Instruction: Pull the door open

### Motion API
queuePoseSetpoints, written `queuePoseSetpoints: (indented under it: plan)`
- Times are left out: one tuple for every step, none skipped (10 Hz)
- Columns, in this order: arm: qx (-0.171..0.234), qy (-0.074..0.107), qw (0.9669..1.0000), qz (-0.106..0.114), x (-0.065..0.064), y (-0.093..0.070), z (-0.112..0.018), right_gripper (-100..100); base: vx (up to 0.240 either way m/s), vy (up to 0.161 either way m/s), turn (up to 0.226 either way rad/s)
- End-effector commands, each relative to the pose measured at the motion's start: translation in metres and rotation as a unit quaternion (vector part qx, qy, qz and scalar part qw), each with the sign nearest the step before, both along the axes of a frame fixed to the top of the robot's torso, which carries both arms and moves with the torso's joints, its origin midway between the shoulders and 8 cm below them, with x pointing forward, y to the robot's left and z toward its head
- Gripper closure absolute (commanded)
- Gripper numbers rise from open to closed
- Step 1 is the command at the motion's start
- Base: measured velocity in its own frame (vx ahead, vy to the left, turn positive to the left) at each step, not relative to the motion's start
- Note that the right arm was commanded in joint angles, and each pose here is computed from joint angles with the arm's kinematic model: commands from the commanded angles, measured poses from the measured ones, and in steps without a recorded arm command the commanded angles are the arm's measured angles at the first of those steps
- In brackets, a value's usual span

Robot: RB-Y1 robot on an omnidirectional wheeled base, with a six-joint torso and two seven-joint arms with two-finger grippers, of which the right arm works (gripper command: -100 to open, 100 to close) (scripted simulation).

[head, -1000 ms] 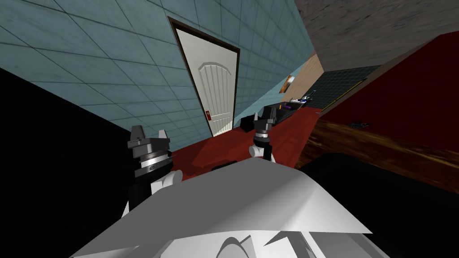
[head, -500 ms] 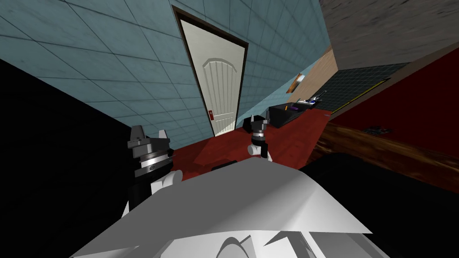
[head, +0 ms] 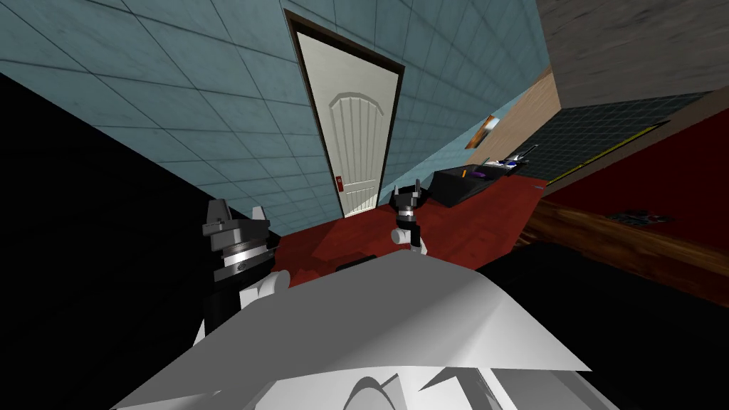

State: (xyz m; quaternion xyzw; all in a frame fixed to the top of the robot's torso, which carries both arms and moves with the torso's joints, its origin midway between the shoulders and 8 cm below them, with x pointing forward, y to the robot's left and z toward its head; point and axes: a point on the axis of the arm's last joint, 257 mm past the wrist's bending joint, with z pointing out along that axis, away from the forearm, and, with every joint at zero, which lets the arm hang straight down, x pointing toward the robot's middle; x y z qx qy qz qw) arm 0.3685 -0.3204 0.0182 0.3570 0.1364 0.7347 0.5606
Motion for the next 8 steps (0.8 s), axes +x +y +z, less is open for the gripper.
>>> queuePoseSetpoints:
  plan:
    - [0.018,0.008,0.9997,0.014,0.01,0.0,-0.011,-100,0.086,0.007,0.095]
    - [0.028,0.013,0.9993,0.021,0.016,-0.001,-0.017,-100,0.096,0.004,0.113]
    - [0.039,0.018,0.9987,0.029,0.023,-0.002,-0.024,-100,0.096,0.019,0.107]
    - [0.05,0.023,0.9978,0.037,0.029,-0.004,-0.031,-100,0.087,0.016,0.108]
    - [0.062,0.028,0.9966,0.045,0.036,-0.005,-0.038,-100,0.103,-0.001,0.109]
    - [0.074,0.034,0.9953,0.052,0.042,-0.006,-0.046,-100,0.111,0.006,0.13]
    - [0.086,0.039,0.9937,0.06,0.049,-0.007,-0.053,-100,0.111,0.014,0.133]
    - [0.099,0.043,0.9919,0.067,0.055,-0.008,-0.06,-100,0.104,0.014,0.119]
